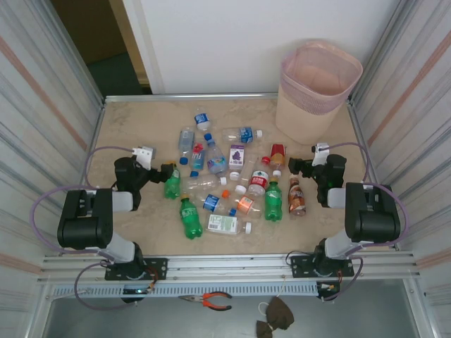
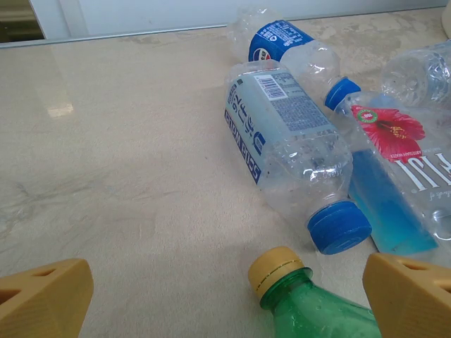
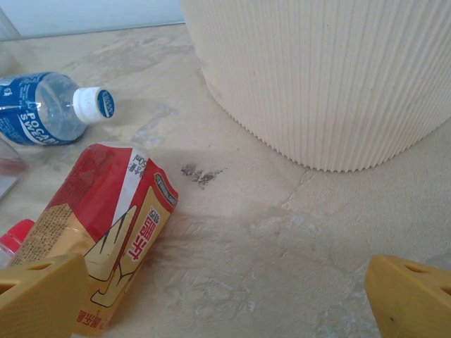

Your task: Put the plastic bottles in the bin

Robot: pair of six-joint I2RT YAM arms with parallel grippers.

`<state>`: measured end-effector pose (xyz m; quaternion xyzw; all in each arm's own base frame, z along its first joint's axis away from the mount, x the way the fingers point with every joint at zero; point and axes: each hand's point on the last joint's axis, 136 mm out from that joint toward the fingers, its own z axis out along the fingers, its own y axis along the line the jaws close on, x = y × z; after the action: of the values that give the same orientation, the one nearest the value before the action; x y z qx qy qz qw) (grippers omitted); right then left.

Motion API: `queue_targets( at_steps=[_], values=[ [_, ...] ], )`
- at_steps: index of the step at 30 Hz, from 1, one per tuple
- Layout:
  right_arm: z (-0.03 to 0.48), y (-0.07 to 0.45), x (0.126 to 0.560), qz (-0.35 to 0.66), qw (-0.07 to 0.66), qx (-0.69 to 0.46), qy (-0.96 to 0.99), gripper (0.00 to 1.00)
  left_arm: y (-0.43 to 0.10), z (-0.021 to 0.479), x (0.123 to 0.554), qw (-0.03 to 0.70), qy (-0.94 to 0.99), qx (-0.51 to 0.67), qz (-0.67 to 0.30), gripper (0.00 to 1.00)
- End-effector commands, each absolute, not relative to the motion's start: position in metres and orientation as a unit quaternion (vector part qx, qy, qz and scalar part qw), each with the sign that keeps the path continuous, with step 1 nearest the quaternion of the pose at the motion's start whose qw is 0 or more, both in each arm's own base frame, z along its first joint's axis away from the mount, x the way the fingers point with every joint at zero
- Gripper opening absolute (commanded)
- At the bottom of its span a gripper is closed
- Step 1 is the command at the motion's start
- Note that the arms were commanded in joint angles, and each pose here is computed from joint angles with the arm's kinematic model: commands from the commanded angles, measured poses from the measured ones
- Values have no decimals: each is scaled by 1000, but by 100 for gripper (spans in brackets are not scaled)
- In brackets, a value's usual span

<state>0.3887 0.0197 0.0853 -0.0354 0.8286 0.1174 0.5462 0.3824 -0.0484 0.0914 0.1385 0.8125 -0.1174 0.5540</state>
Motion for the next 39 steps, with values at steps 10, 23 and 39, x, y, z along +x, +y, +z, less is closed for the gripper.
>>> queue_targets(
  at_steps=[10,23,39],
  values=[
    [87,19,386,114,554,-44,823,99,-50,98,383,567,802,152,-114,99],
    [86,18,386,114,554,-43,824,99,-50,98,382,567,802,152,-115,99],
    [87,14,387,115,555,-33,823,99,-47,99,383,567,802,146,-117,99]
  ],
)
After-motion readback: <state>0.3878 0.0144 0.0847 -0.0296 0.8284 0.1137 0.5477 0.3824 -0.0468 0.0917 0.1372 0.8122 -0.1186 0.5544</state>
